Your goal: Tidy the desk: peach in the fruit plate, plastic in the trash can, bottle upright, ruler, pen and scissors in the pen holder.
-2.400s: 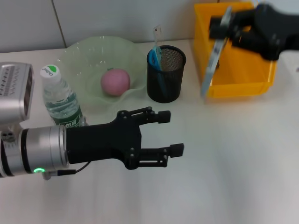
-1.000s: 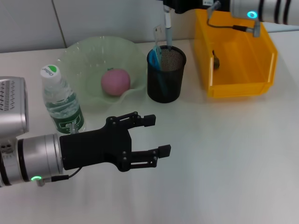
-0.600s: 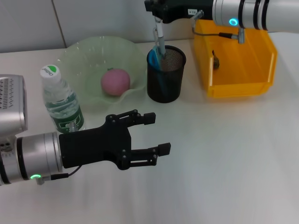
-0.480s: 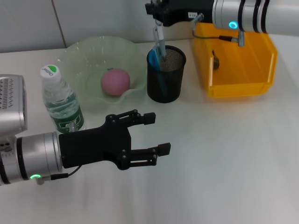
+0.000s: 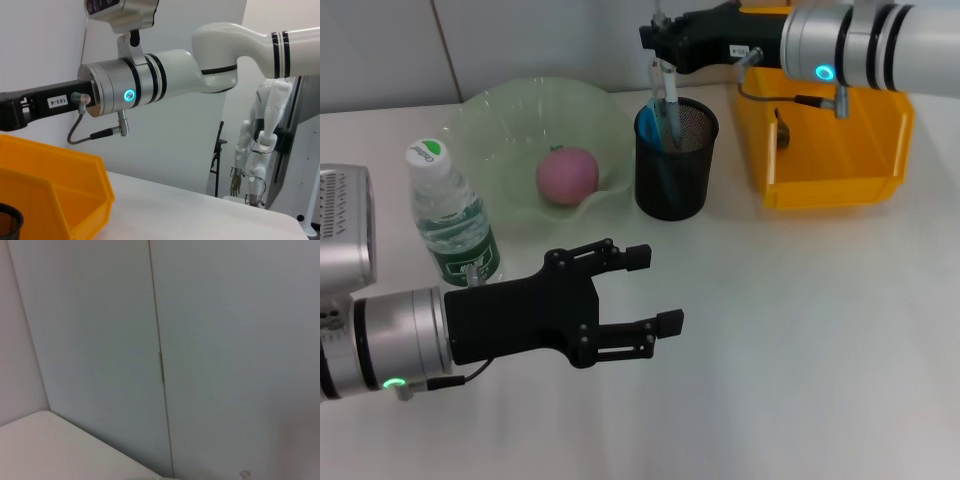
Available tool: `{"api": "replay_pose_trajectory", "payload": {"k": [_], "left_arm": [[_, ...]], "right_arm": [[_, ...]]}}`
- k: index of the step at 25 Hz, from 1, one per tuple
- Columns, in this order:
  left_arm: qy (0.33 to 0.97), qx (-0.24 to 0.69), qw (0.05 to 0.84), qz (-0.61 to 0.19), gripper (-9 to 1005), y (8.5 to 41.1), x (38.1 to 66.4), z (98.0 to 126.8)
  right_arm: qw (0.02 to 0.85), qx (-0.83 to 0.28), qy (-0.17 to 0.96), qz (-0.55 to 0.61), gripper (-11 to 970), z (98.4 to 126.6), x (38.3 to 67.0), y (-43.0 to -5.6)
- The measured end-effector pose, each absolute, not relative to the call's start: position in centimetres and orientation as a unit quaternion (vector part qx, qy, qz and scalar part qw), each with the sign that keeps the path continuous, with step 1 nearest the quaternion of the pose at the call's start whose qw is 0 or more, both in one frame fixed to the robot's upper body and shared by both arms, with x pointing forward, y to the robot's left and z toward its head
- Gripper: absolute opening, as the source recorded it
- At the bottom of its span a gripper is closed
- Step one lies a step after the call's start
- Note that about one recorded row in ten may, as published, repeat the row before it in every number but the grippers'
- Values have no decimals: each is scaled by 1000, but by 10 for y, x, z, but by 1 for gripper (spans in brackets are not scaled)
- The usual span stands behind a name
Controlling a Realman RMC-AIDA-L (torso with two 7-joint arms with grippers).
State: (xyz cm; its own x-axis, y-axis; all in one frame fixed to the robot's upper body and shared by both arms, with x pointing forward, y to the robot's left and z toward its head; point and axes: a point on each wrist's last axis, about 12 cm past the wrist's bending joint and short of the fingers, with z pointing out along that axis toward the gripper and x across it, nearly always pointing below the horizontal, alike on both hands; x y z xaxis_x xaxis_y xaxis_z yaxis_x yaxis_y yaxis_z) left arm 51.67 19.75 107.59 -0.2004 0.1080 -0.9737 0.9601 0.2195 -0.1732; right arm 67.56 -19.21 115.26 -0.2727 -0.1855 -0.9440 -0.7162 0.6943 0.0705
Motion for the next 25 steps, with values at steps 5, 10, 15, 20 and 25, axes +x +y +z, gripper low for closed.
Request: {"api": "replay_pose_trajectory", "payload": {"k": [5, 10, 15, 20, 25], "left_arm": [[626, 426, 466, -457, 834, 198, 516, 1076], [627, 424, 467, -458, 834, 198, 516, 1076], [628, 421, 466, -459, 834, 198, 516, 1076], [628, 421, 466, -460, 834, 198, 516, 1076], [627, 421, 467, -460, 834, 198, 516, 1076]], "right_arm": [[531, -289, 755, 254, 152, 1153, 672, -198], [529, -273, 760, 262, 154, 1154, 670, -203], [525, -270, 763, 263, 288, 1152, 669, -204], [523, -275, 760, 271, 435, 1152, 666, -205], [520, -287, 749, 294, 530, 1157, 660, -206]]}}
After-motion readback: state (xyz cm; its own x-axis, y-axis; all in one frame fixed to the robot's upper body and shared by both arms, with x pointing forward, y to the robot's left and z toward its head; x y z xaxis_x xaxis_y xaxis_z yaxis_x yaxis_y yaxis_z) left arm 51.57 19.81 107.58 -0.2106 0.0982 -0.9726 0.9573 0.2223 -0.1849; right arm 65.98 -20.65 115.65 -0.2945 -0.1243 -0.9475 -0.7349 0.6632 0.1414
